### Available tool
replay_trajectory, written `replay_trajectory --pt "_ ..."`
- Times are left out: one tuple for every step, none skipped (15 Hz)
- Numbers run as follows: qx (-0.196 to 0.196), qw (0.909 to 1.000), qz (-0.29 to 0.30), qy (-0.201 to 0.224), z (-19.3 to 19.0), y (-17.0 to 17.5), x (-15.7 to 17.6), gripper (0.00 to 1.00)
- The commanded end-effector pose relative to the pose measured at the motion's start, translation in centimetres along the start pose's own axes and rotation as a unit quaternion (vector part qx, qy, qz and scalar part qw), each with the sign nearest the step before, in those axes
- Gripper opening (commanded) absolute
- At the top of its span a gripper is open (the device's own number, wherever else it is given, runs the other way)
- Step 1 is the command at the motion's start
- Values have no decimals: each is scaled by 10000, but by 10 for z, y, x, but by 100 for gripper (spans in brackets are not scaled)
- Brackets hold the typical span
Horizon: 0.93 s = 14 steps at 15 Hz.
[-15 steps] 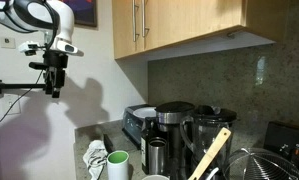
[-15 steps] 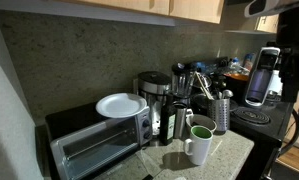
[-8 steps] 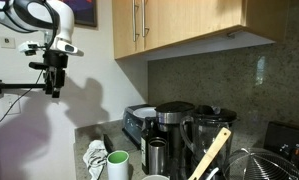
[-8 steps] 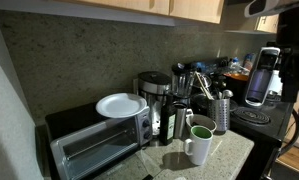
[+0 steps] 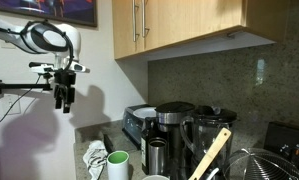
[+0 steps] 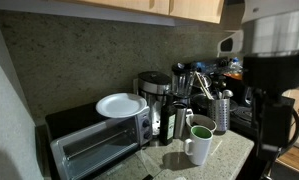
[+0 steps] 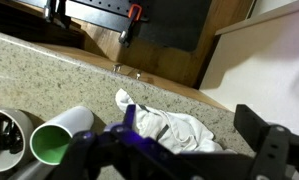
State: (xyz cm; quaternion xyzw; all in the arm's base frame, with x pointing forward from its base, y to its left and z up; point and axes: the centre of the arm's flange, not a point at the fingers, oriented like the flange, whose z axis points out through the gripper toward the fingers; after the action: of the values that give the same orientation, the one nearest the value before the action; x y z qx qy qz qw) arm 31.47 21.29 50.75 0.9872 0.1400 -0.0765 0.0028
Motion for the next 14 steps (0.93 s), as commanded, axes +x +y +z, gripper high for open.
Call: replay_trajectory --pt "-109 9997 109 188 56 -19 31 100" --pt "-162 9993 184 273 68 -22 36 100" --pt "-143 9989 244 370 81 -23 40 100" --pt "-112 9984 304 462 93 -25 43 100" --pt "-94 9978 368 552 104 -28 46 100" --pt "-38 9971 420 639 117 -32 49 100" --pt "-3 9964 451 716 127 -36 51 100" --pt "26 9953 507 821 138 -39 53 100" --pt "27 9941 577 919 149 -41 54 100" --pt "34 9928 637 1017 159 -45 55 100" --pt "30 9911 688 1140 169 -47 57 100" --pt "-24 9891 759 1259 178 -50 59 100" --pt "-97 9865 859 1390 189 -52 63 100" --pt "-160 9842 949 1485 199 -53 66 100"
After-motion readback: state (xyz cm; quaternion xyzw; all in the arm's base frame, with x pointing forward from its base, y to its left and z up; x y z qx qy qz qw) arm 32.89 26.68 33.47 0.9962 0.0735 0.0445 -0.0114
